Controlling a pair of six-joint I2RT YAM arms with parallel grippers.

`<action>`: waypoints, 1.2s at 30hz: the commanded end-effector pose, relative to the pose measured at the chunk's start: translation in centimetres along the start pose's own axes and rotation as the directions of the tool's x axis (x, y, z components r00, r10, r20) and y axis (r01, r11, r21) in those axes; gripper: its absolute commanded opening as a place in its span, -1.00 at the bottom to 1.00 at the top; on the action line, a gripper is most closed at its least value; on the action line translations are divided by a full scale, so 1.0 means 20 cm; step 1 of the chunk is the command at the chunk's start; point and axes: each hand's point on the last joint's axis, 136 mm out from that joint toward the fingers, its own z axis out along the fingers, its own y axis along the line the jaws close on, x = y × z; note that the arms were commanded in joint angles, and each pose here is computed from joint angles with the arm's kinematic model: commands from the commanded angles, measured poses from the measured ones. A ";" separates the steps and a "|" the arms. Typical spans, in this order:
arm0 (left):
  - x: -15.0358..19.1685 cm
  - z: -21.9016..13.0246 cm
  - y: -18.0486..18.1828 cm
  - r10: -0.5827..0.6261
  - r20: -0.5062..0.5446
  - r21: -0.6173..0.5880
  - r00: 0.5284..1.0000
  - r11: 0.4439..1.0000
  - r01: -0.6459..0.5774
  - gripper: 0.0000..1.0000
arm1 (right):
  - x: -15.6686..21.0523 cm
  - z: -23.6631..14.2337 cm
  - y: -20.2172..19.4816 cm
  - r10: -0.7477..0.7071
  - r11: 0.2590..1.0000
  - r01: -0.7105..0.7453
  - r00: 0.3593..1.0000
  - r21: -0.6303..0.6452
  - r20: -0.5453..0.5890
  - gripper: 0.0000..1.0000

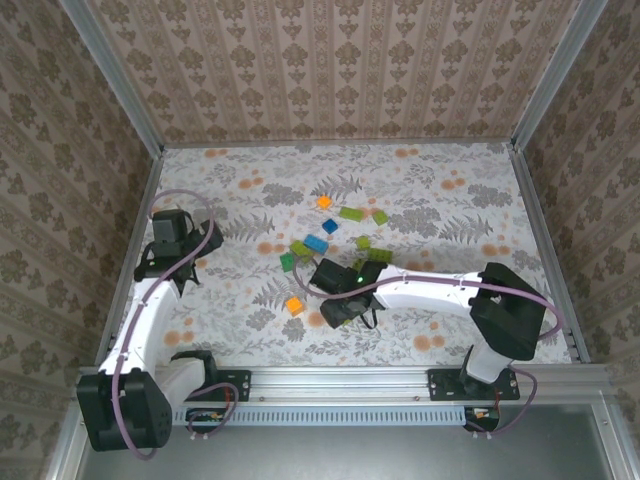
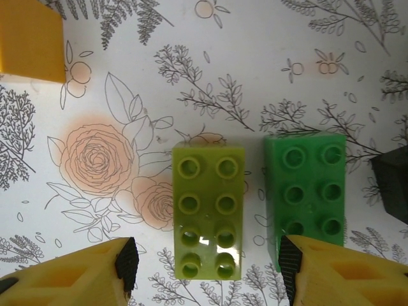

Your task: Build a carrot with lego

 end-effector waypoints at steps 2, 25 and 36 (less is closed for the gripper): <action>-0.04 -0.01 -0.01 -0.011 0.003 0.006 1.000 1.000 0.011 1.00 | 0.02 0.02 0.02 0.010 1.000 -0.010 1.000 0.017 -0.028 0.23; -0.03 0.00 -0.03 -0.012 -0.003 0.031 1.000 0.999 0.012 1.00 | 0.04 0.10 0.03 0.008 0.998 -0.005 0.998 0.068 -0.056 0.04; -0.03 0.01 -0.04 -0.011 -0.008 0.035 1.000 0.999 0.011 1.00 | 0.01 -0.01 0.02 0.004 0.998 -0.003 1.000 0.062 -0.014 0.05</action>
